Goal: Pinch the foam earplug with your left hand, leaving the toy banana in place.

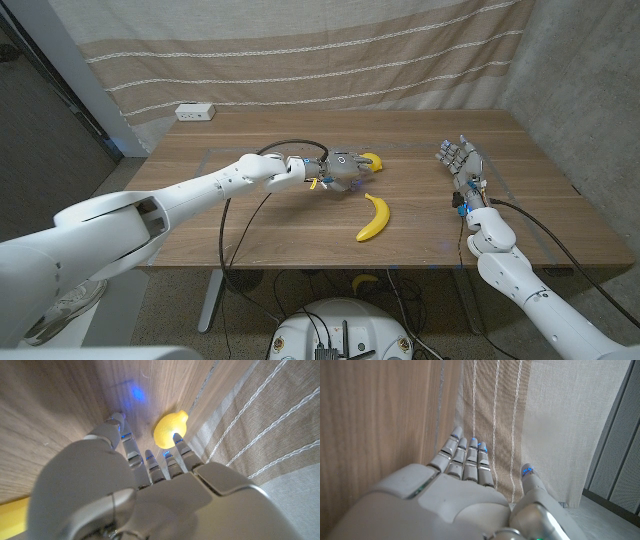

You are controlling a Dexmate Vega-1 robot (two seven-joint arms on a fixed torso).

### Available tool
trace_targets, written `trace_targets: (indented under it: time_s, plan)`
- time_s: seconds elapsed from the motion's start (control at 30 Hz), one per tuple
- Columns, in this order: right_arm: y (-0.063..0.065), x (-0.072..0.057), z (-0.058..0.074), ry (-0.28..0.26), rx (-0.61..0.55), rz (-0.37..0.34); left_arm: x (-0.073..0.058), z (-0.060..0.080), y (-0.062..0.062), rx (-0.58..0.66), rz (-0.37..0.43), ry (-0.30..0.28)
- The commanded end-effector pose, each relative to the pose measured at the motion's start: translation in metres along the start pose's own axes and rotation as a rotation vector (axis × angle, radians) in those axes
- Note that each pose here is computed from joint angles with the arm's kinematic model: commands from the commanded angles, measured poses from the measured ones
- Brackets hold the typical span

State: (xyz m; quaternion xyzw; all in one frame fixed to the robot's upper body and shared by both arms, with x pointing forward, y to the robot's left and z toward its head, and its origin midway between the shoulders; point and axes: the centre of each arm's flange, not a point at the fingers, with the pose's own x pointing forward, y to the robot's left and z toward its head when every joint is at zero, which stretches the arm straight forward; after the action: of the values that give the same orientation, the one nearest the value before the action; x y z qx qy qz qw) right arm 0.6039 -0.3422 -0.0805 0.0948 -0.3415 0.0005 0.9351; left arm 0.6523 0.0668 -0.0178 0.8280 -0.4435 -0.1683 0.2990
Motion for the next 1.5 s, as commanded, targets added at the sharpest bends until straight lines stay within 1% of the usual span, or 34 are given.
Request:
trace_targets:
  time_s: [0.03, 0.23, 0.6, 0.97, 1.5]
  plan:
    - [-0.001, 0.001, 0.001, -0.001, -0.006, -0.002, 0.002, 0.004, -0.016, -0.056, -0.030, 0.008]
    - [0.000, 0.002, 0.001, -0.001, -0.009, 0.000, 0.001, 0.002, -0.013, -0.097, -0.019, 0.029]
    - [0.002, 0.004, 0.002, -0.002, -0.010, 0.009, -0.001, -0.009, 0.002, -0.166, 0.034, 0.091]
    - [0.001, 0.001, 0.003, -0.007, -0.011, 0.005, -0.002, -0.014, 0.008, -0.187, 0.050, 0.101]
    - [0.000, 0.001, 0.004, -0.008, -0.010, 0.006, -0.004, -0.027, 0.027, -0.237, 0.136, 0.165]
